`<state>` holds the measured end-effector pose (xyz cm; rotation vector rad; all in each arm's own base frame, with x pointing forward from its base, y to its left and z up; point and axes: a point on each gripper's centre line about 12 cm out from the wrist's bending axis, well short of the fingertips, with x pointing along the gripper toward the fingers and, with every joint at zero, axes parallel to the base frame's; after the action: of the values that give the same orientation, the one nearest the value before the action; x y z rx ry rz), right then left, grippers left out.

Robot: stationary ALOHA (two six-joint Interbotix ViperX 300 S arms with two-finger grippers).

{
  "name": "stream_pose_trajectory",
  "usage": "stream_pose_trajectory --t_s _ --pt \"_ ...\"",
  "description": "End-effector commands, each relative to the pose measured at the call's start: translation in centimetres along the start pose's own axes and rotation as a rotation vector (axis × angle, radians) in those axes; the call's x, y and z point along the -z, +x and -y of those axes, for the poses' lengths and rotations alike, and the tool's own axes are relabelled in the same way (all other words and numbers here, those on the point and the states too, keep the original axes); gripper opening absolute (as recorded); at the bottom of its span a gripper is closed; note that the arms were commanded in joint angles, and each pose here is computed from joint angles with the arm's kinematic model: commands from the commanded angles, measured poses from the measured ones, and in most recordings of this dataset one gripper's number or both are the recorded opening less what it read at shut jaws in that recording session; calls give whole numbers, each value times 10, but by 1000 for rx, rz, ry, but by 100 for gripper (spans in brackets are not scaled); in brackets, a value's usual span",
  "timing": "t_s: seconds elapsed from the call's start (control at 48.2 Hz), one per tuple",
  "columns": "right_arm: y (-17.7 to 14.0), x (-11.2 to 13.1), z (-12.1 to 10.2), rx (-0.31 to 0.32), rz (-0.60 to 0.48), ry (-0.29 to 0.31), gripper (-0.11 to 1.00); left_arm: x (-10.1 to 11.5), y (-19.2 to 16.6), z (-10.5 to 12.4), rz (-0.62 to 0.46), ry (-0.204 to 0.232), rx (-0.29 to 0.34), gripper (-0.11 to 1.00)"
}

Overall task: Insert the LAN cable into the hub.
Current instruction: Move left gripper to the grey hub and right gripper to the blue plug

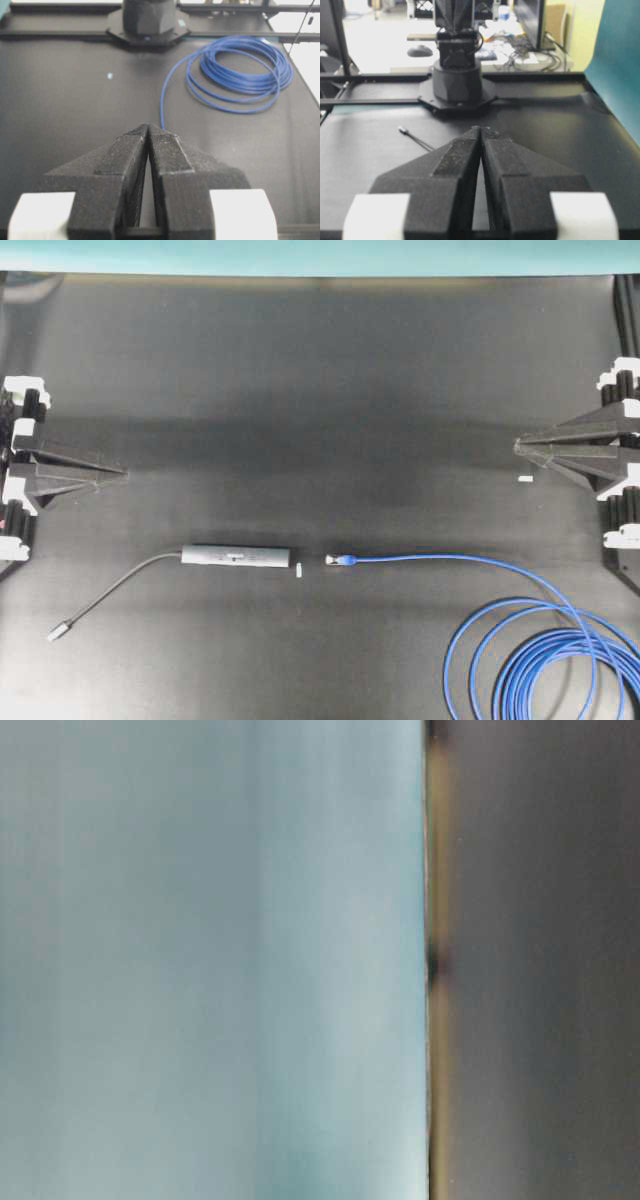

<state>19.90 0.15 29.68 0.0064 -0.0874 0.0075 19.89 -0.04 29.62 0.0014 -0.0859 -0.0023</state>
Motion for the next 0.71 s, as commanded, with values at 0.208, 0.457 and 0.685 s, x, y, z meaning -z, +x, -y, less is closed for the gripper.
stream_pose_trajectory --t_s 0.208,0.457,0.685 --pt "24 19 -1 14 -321 108 0 -2 19 1 -97 40 9 0" --pt "52 41 -15 -27 -555 111 0 21 33 9 -327 44 47 0" --pt "83 74 -31 -66 -765 86 0 38 41 15 -429 51 68 0"
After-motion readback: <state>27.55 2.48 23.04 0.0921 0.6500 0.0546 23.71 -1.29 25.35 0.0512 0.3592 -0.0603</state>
